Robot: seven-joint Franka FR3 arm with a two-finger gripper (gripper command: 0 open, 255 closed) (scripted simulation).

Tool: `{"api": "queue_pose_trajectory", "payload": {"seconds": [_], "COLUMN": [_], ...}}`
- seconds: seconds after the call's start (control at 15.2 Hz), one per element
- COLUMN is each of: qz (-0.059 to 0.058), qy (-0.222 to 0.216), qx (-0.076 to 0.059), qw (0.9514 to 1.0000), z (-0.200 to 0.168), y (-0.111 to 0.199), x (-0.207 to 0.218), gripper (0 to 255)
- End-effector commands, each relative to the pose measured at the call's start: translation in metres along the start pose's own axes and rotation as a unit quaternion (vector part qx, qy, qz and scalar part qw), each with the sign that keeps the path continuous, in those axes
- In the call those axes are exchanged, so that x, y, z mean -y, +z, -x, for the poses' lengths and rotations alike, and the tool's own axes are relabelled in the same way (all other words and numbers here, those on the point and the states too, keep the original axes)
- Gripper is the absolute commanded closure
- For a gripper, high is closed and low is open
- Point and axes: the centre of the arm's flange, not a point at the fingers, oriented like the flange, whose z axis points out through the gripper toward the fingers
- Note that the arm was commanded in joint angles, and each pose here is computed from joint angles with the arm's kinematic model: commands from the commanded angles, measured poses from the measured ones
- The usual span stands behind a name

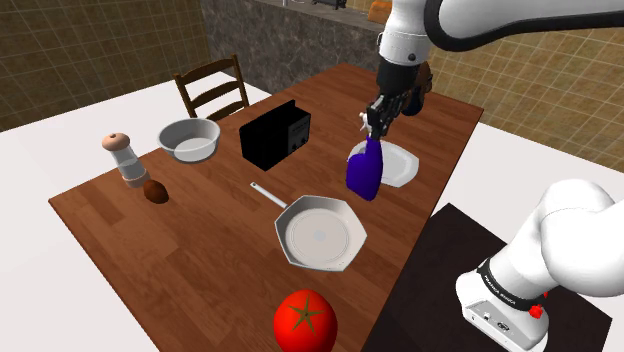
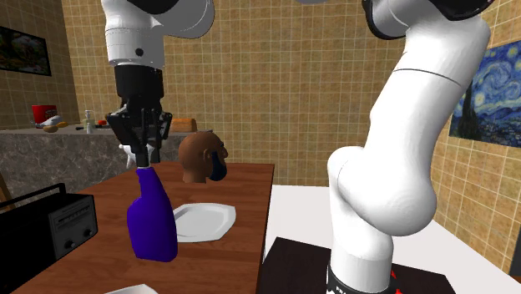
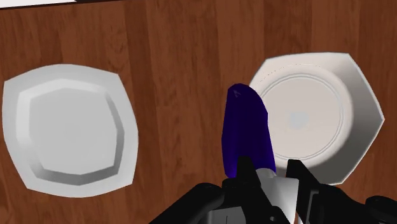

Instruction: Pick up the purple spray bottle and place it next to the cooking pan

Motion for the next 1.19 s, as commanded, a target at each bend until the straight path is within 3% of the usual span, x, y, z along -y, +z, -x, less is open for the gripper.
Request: {"api": "queue_pose_trajectory", "payload": {"seconds": [0.0, 1.12], "qz": [0.0, 0.0], "qy": [0.0, 0.0], "qx": [0.0, 0.0], "qw": [1.0, 1.0], "z": [-0.002, -0.016], "y": [0.001, 0.006], "x": [0.029, 0.253], "gripper": [255, 255]}}
